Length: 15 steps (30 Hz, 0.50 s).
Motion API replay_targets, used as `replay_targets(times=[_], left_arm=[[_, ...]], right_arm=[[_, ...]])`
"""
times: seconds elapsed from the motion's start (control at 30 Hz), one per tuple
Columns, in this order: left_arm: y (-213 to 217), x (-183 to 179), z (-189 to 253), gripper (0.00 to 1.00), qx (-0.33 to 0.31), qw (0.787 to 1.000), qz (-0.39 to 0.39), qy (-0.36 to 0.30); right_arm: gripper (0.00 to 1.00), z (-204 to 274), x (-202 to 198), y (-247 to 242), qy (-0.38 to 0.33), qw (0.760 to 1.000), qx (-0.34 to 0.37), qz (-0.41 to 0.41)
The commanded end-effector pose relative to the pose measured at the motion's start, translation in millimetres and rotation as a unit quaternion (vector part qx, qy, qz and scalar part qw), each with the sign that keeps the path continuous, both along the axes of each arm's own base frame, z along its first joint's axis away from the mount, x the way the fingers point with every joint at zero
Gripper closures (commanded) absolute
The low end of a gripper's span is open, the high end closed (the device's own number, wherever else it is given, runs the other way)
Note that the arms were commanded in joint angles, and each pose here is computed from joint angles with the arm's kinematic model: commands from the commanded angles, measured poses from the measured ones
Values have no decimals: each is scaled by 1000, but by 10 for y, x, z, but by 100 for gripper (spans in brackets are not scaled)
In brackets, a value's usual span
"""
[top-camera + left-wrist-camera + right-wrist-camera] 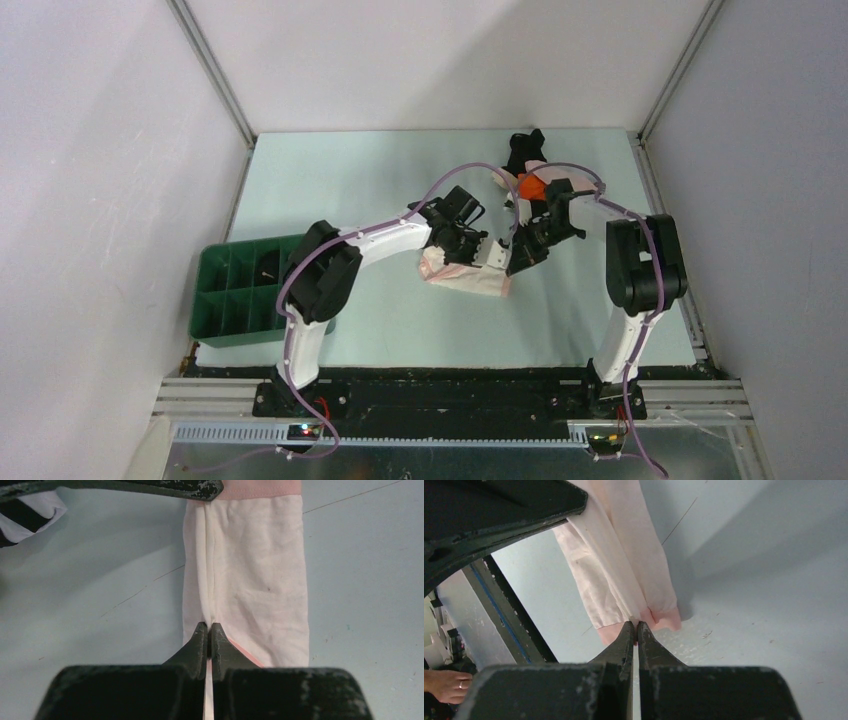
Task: Roll the underwear
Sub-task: Fold the underwear at the center of the board.
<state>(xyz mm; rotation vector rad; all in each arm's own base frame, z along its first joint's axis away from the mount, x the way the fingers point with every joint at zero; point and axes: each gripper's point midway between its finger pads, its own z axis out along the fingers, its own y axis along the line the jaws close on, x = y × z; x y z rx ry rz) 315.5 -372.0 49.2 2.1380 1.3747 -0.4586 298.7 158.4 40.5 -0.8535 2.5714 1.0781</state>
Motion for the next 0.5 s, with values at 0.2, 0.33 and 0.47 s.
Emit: replay_targets(times=[0.2,0.33,0.47], left_arm=[[-41,339,143,100,-16,998,25,-58],[-19,377,123,100,-11,997,22,-69],[29,385,85,100,0,997,19,-76]], right_arm=[[100,10,325,-31,-20,999,-17,-26],[100,21,386,-24,-25,999,-17,-28],[100,18,432,-5,-26,999,-16,-31]])
